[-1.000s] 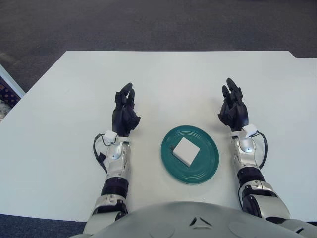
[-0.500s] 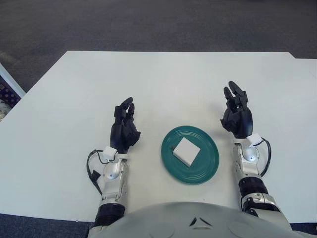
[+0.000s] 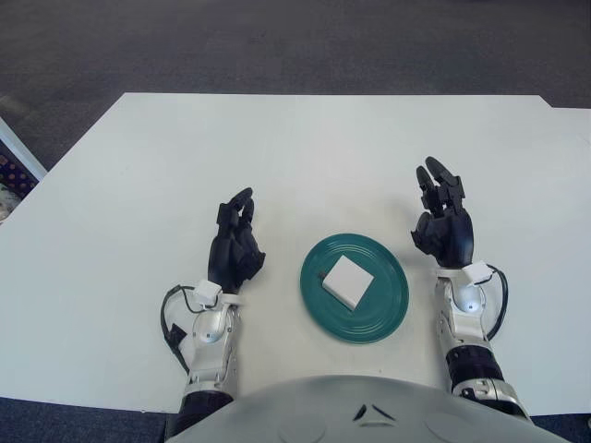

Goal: Put the charger into the plate.

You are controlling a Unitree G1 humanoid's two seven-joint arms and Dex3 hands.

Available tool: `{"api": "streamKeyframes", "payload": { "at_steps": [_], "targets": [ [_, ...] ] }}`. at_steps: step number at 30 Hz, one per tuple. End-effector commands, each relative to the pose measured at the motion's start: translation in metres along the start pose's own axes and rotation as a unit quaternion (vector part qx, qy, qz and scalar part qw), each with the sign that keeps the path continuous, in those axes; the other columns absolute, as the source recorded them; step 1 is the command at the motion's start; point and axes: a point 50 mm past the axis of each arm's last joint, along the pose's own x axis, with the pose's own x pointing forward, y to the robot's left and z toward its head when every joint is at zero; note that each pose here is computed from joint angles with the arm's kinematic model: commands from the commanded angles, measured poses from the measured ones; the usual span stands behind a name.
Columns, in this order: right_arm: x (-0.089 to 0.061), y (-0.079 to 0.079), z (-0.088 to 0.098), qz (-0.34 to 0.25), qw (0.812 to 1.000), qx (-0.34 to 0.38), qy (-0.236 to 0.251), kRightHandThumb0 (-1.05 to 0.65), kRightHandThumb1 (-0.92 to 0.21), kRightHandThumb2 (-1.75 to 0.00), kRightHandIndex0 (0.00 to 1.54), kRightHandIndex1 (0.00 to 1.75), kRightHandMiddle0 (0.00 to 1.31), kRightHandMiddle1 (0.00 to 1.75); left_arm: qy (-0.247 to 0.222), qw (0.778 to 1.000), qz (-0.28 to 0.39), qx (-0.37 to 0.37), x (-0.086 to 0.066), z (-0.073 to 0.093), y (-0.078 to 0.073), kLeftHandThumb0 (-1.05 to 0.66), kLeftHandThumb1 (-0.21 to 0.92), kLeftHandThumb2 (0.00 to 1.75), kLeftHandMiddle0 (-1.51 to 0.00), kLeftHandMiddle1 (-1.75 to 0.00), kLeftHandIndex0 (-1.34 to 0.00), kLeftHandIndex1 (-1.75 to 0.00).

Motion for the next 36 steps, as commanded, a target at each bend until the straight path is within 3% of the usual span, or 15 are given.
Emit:
{"api": "streamKeyframes", "payload": {
  "at_steps": [1,5,9,13,19,25,36],
  "targets": [
    [-0.057,0.005,-0.028,-0.012,0.989,0.023,0.147,-0.78,-0.92,-0.78,0.15,0.0,0.0,0.41,0.054,0.998,-0.007,0.022,-0.012,-0.013,0.0,-1.0,0.92,0.94,-0.2,0.0,0.0,-0.61],
    [-0.054,0.004,-0.028,-0.008,0.985,0.026,0.17,-0.79,-0.92,-0.83,0.14,0.0,0.0,0.33,0.071,0.997,-0.024,0.027,-0.004,-0.02,0.002,-1.02,0.92,0.96,-0.15,0.0,0.0,-0.49],
    [-0.049,0.004,-0.031,-0.01,0.981,0.023,0.19,-0.79,-0.92,-0.88,0.12,0.0,0.0,0.27,0.093,0.995,-0.03,0.024,-0.005,-0.025,0.004,-1.04,0.92,0.97,-0.11,0.0,0.0,-0.42],
    [-0.046,0.005,-0.035,-0.013,0.977,0.022,0.211,-0.77,-0.92,-0.9,0.11,0.0,0.0,0.24,0.126,0.991,-0.03,0.016,-0.001,-0.045,0.011,-1.03,0.92,0.96,-0.1,0.0,0.0,-0.41],
    [-0.045,0.005,-0.04,-0.018,0.971,0.027,0.236,-0.75,-0.92,-0.95,0.09,0.0,0.0,0.19,0.117,0.992,-0.036,0.017,0.005,-0.049,0.011,-1.04,0.92,0.97,-0.05,0.0,0.0,-0.38],
    [-0.042,0.005,-0.051,-0.025,0.963,0.024,0.266,-0.73,-0.92,-0.96,0.06,0.0,0.0,0.14,0.074,0.995,-0.064,0.025,0.007,-0.045,0.016,-1.05,0.92,0.98,-0.01,0.0,0.0,-0.29],
    [-0.037,0.006,-0.06,-0.038,0.959,0.012,0.281,-0.67,-0.92,-0.96,0.05,0.0,0.0,0.15,0.084,0.994,-0.073,-0.016,0.011,-0.052,0.017,-1.05,0.92,0.96,0.0,0.0,0.0,-0.23]
  ]
}}
